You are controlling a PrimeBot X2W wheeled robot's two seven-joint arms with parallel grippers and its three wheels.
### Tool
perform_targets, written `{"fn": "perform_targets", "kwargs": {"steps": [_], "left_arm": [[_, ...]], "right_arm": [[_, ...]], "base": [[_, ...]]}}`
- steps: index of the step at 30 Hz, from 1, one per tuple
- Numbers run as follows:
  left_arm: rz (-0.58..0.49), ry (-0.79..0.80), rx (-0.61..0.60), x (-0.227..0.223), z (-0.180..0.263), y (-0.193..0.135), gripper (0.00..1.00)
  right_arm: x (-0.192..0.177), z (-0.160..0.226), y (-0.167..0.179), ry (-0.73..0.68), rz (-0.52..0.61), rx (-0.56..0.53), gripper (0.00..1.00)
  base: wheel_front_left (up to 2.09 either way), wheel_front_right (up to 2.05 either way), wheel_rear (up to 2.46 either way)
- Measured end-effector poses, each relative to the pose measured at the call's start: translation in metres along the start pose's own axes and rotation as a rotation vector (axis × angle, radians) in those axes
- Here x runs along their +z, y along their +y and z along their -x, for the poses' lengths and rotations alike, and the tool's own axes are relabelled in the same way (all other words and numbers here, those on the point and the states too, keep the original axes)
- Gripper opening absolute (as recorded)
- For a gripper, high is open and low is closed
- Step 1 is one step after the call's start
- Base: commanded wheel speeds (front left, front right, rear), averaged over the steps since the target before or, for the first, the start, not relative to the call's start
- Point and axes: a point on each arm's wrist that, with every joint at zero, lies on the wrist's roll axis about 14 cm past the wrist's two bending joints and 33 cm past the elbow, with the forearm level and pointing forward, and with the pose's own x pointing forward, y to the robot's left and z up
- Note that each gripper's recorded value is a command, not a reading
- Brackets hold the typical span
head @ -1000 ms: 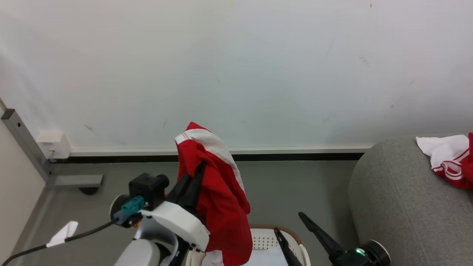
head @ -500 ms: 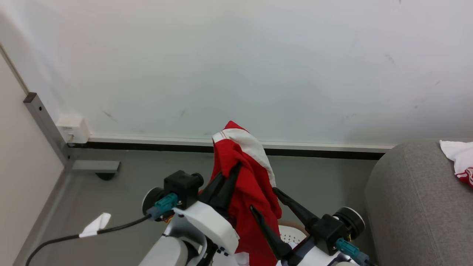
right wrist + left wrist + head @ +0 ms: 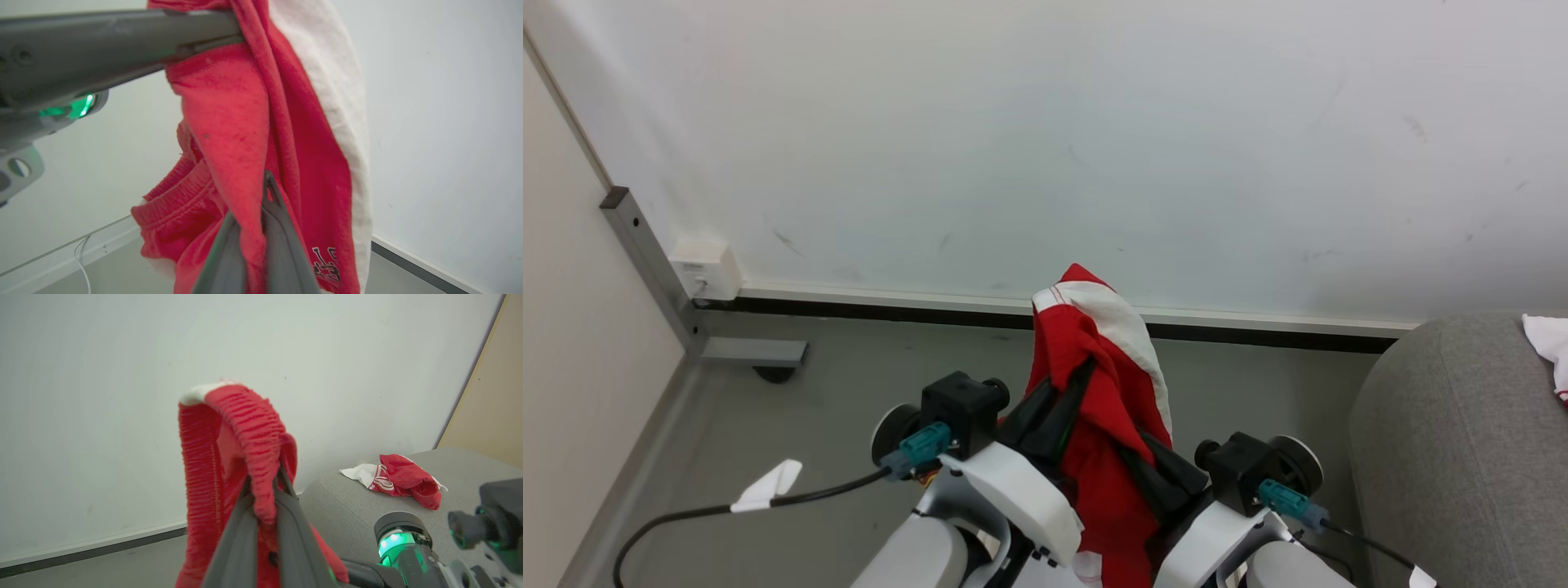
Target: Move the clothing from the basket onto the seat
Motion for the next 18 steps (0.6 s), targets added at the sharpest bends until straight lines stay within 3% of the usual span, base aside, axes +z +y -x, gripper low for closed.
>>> {"fn": "perform_targets", "kwargs": {"steps": [4,7,8,9,18], "left_arm": [[-0.001,0.0,0.011,-0.001,0.0,0.003,0.02],[0.001,-0.001,0.013,-0.001,-0.001,0.004,0.4],[0.001,0.001,0.014,-0.002,-0.002,0.004,0.85],[0.001,0.002,0.015,-0.003,-0.002,0.004,1.0],[0.001,0.036,-0.001,-0.014,0.0,0.0,1.0]], "right_arm": [[0.005,-0.001,-0.006,-0.011,0.006,-0.015,0.0],[0.01,0.0,-0.014,-0.026,-0.001,-0.041,0.0],[0.011,0.0,-0.017,-0.03,-0.002,-0.049,0.0],[0.013,0.001,-0.02,-0.036,-0.003,-0.057,0.0],[0.028,0.009,-0.049,-0.08,0.01,-0.151,0.0]], "base": [[0.0,0.0,0.0],[0.0,0.0,0.0],[0.0,0.0,0.0],[0.0,0.0,0.0],[0.0,0.0,0.0]]}}
